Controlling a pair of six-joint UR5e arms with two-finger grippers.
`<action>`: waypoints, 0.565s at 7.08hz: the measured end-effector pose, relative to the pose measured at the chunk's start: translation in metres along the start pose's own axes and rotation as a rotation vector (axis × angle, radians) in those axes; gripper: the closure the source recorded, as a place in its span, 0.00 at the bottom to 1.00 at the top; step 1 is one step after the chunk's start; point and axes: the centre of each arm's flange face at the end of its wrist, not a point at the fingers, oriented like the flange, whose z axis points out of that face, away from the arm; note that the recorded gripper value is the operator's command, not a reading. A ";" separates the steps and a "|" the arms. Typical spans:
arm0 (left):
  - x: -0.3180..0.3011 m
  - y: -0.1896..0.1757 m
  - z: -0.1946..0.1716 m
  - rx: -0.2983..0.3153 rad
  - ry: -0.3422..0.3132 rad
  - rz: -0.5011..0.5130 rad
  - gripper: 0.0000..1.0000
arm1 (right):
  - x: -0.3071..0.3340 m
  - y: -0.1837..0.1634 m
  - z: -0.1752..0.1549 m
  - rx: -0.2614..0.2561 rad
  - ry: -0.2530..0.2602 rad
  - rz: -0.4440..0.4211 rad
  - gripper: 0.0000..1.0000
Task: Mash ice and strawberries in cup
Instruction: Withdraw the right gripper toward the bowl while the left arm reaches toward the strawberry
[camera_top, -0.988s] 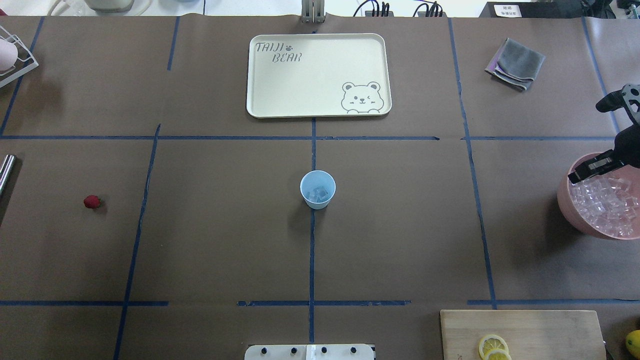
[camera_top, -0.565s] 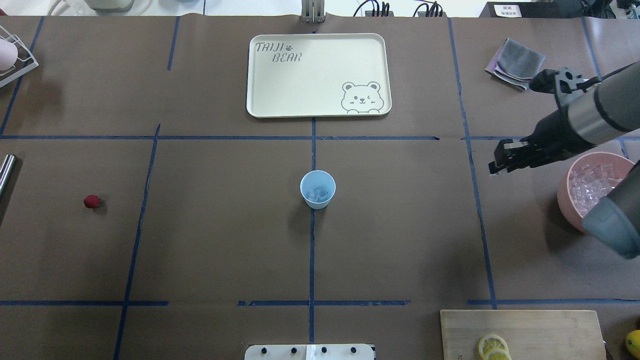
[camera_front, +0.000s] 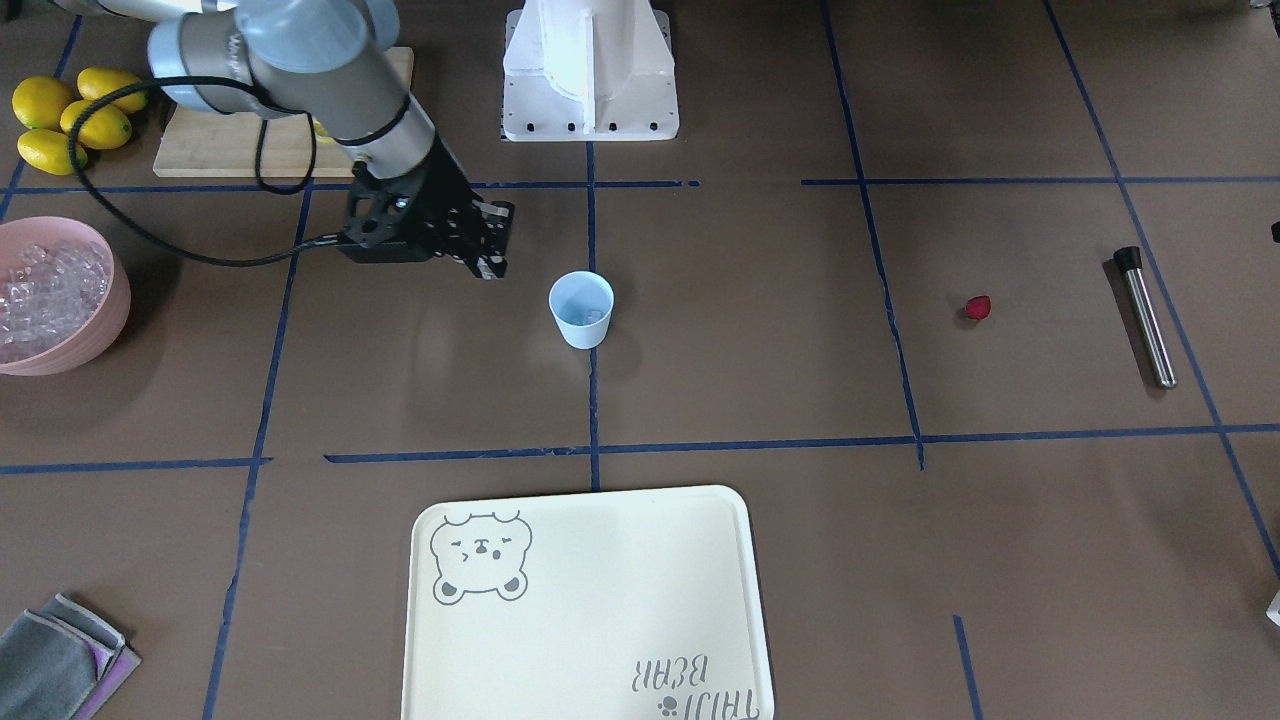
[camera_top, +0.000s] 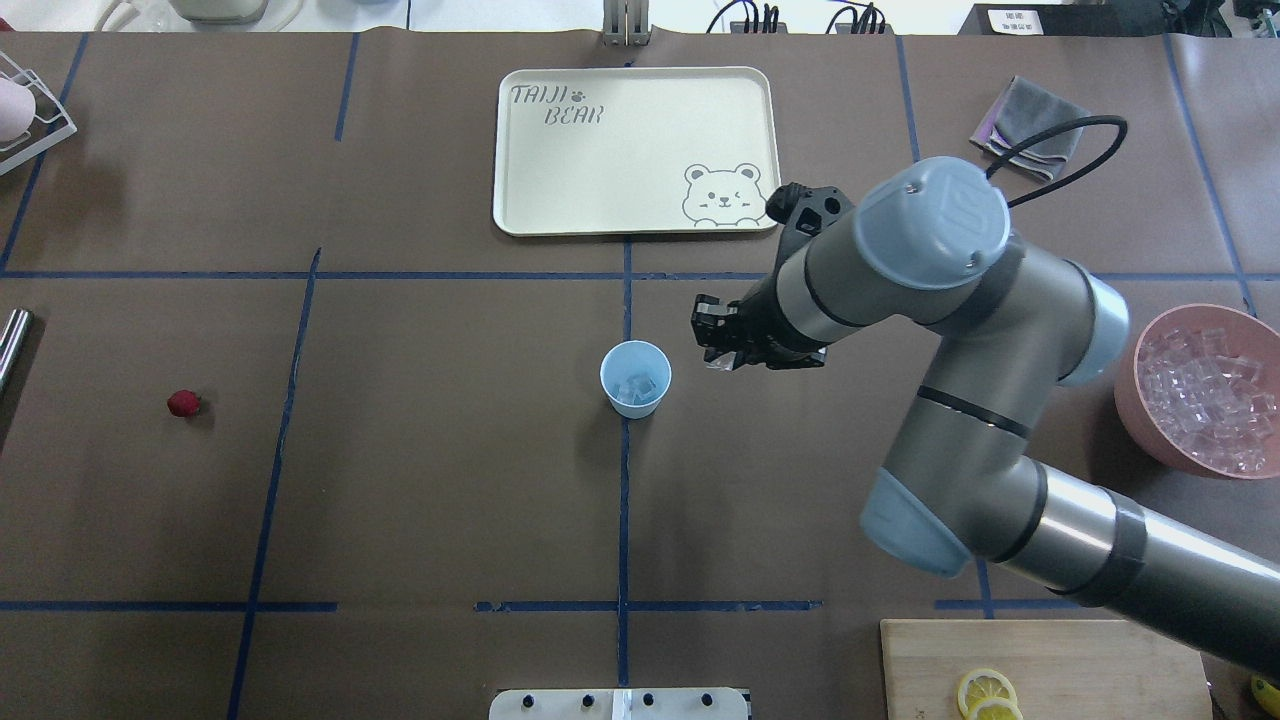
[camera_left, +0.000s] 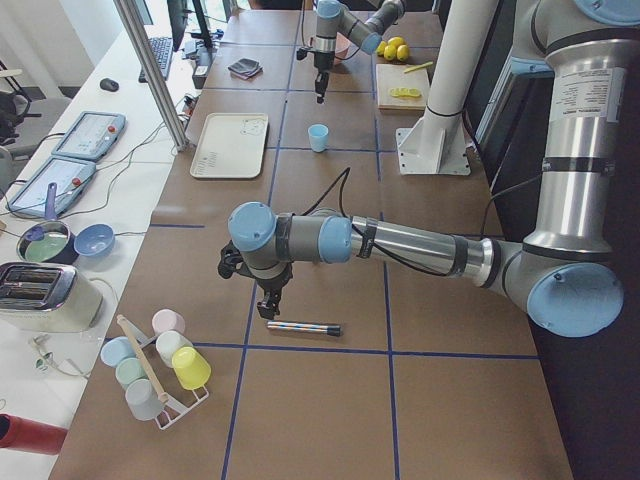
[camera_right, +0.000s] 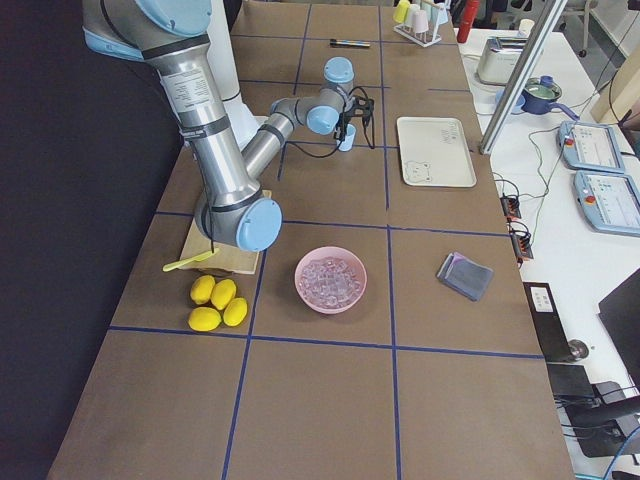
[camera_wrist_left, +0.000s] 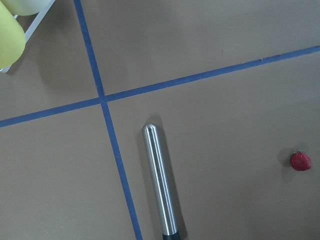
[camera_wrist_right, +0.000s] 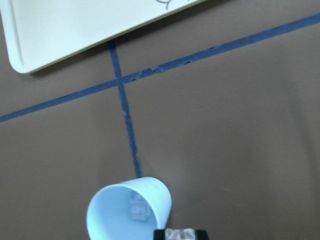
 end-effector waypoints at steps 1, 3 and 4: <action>0.000 0.000 0.000 0.001 0.000 0.001 0.00 | -0.022 0.004 0.017 0.021 0.003 0.011 0.98; 0.000 0.000 0.000 0.003 -0.001 0.003 0.00 | -0.038 0.012 0.033 0.041 0.001 0.007 0.80; 0.001 -0.001 -0.001 0.004 -0.001 0.005 0.00 | -0.038 0.016 0.038 0.038 0.004 0.003 0.01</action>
